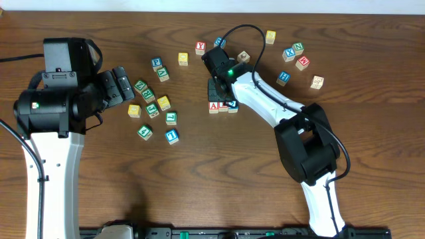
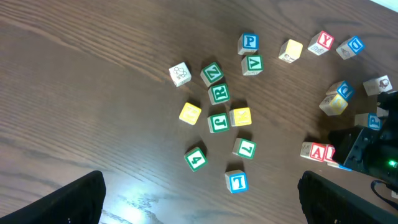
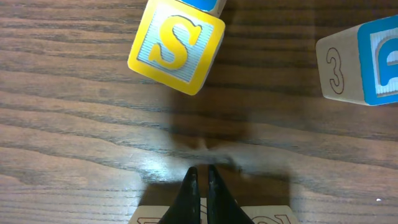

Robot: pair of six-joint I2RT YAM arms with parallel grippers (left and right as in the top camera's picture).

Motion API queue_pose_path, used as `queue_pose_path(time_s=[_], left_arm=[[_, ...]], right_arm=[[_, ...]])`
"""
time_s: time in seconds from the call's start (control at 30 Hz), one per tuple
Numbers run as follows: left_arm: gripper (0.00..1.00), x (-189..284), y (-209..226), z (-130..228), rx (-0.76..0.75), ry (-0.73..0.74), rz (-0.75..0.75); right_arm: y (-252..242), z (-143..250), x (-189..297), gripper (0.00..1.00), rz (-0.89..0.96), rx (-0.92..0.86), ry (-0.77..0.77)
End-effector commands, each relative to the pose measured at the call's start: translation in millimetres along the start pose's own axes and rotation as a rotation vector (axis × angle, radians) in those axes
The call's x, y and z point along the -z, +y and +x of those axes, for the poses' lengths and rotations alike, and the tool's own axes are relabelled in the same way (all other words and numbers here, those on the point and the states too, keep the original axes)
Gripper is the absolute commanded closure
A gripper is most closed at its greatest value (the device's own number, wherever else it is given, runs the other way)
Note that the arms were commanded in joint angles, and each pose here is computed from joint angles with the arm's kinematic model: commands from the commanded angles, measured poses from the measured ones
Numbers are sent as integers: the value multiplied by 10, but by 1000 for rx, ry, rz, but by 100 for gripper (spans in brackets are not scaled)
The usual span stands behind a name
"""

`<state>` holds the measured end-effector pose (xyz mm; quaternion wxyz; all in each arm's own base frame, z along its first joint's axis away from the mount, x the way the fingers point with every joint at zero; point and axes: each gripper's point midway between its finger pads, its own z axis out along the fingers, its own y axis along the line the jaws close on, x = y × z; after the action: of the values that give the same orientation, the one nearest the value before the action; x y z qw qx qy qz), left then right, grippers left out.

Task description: Spell out AI2

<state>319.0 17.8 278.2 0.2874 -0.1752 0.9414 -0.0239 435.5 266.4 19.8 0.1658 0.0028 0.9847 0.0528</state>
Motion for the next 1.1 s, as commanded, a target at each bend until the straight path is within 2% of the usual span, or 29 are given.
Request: queue_pose_path(time_s=[0.0, 1.07], left_arm=[[2, -39, 36, 10, -15, 11, -19], [2, -39, 35, 10, -15, 11, -18]], right_arm=[[25, 9, -24, 99, 2, -7, 4], [-12, 102, -20, 99, 26, 5, 36]])
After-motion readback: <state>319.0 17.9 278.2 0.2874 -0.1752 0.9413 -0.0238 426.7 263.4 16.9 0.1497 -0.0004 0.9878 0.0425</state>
